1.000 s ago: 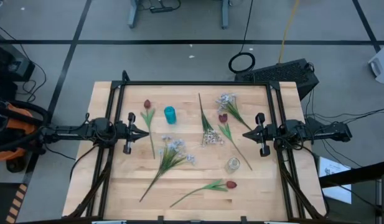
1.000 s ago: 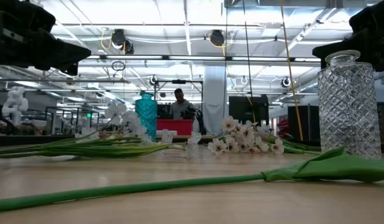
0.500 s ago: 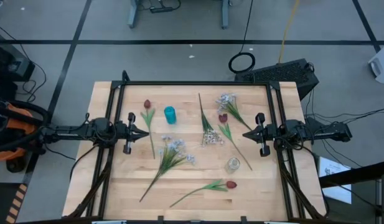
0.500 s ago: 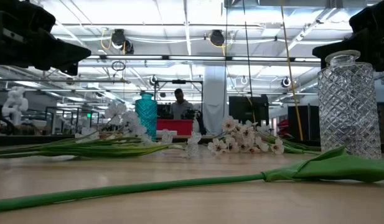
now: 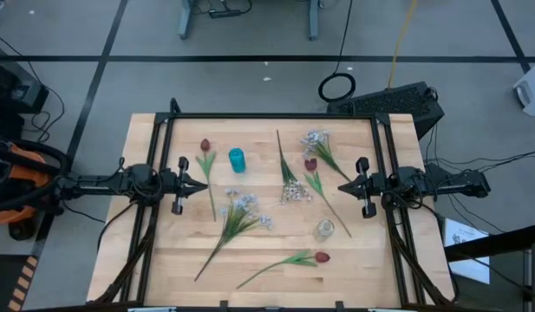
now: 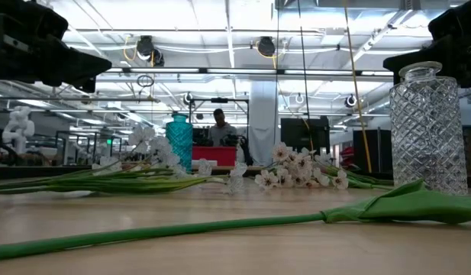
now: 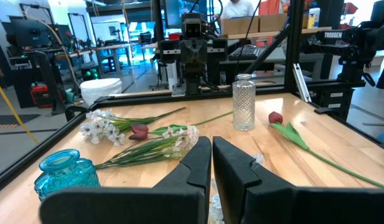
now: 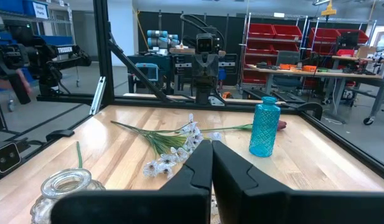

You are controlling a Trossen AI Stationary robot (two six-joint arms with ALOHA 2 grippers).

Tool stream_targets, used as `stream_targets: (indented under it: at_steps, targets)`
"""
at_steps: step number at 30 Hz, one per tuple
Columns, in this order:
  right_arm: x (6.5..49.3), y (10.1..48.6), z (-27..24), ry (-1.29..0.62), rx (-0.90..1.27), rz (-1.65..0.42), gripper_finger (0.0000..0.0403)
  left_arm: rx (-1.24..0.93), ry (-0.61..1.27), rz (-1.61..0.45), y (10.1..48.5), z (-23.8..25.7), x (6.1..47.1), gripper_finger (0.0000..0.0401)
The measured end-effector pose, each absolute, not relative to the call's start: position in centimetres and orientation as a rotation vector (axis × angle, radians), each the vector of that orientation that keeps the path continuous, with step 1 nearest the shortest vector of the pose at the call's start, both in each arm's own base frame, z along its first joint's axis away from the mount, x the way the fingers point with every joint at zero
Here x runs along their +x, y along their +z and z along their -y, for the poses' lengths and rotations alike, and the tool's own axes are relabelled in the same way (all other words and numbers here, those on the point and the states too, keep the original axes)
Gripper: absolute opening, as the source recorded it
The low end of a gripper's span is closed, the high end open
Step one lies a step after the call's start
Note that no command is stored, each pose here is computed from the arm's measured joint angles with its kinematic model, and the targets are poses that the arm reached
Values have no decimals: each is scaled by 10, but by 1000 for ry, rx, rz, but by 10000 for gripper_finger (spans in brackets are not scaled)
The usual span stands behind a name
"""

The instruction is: Sort flowers into vase by color

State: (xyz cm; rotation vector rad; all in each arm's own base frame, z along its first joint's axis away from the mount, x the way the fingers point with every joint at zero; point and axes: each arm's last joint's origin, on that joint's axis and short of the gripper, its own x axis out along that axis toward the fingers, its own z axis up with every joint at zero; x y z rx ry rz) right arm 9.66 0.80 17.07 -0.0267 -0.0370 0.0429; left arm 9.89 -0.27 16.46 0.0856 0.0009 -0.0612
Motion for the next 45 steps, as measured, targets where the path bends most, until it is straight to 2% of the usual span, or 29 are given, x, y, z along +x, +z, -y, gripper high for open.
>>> stream_targets:
  at_steps: [45]
  targets:
    - [97,171,-8,43,-27,37,0,84,-33,2,165,2,99,18]
